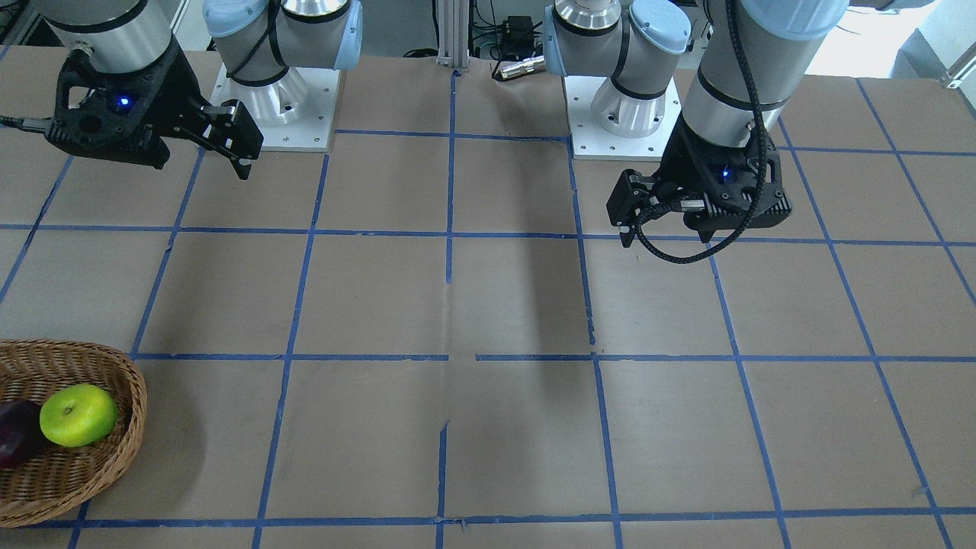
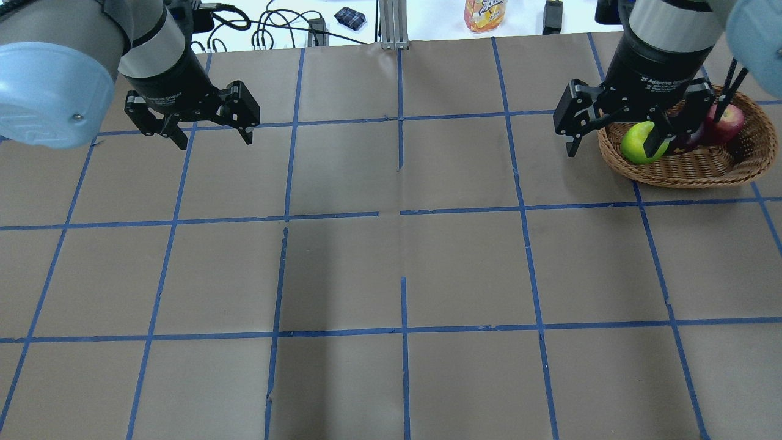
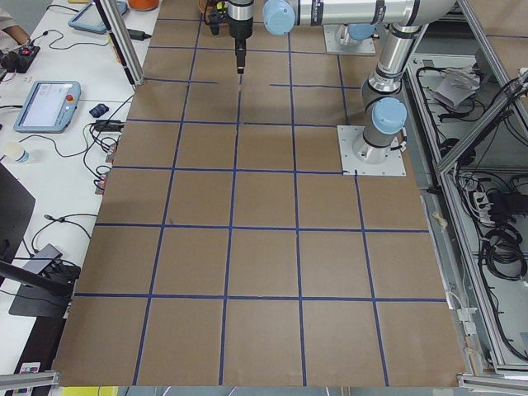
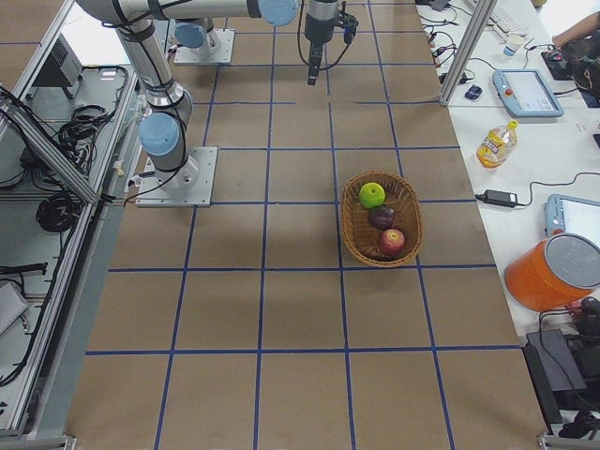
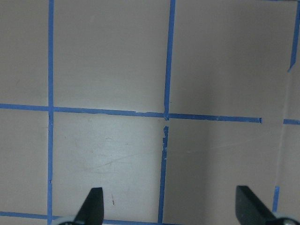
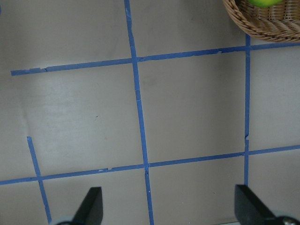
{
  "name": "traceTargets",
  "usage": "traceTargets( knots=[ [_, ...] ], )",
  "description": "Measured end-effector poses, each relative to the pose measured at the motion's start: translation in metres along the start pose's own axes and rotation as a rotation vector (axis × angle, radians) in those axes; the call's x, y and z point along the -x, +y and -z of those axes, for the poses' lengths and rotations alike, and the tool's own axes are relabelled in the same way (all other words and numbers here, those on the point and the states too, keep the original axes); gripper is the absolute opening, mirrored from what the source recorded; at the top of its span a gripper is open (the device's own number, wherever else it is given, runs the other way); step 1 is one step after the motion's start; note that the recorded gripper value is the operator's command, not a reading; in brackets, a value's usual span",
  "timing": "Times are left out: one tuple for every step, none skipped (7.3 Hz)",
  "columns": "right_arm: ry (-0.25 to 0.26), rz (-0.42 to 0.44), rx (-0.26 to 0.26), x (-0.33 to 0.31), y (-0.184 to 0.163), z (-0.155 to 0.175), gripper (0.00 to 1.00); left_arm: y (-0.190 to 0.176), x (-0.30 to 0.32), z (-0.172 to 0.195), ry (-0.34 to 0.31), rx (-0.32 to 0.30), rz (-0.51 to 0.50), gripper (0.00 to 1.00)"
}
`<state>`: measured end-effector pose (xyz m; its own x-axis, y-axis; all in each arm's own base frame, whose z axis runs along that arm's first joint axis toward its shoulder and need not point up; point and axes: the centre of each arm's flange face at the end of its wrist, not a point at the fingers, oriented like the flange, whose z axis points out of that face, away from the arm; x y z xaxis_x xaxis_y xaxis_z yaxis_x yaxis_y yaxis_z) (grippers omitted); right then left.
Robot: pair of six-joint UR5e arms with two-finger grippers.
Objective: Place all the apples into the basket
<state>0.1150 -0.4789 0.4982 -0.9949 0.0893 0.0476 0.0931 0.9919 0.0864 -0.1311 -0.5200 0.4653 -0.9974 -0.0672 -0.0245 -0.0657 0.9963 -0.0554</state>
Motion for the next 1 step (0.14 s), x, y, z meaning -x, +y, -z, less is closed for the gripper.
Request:
traceTargets(
  knots=[
    [-0.017, 0.002, 0.004, 0.0012, 0.0002, -0.0007, 1.0, 0.0004, 0.0, 0.0004, 0.0, -0.001, 0.0, 1.0]
  ],
)
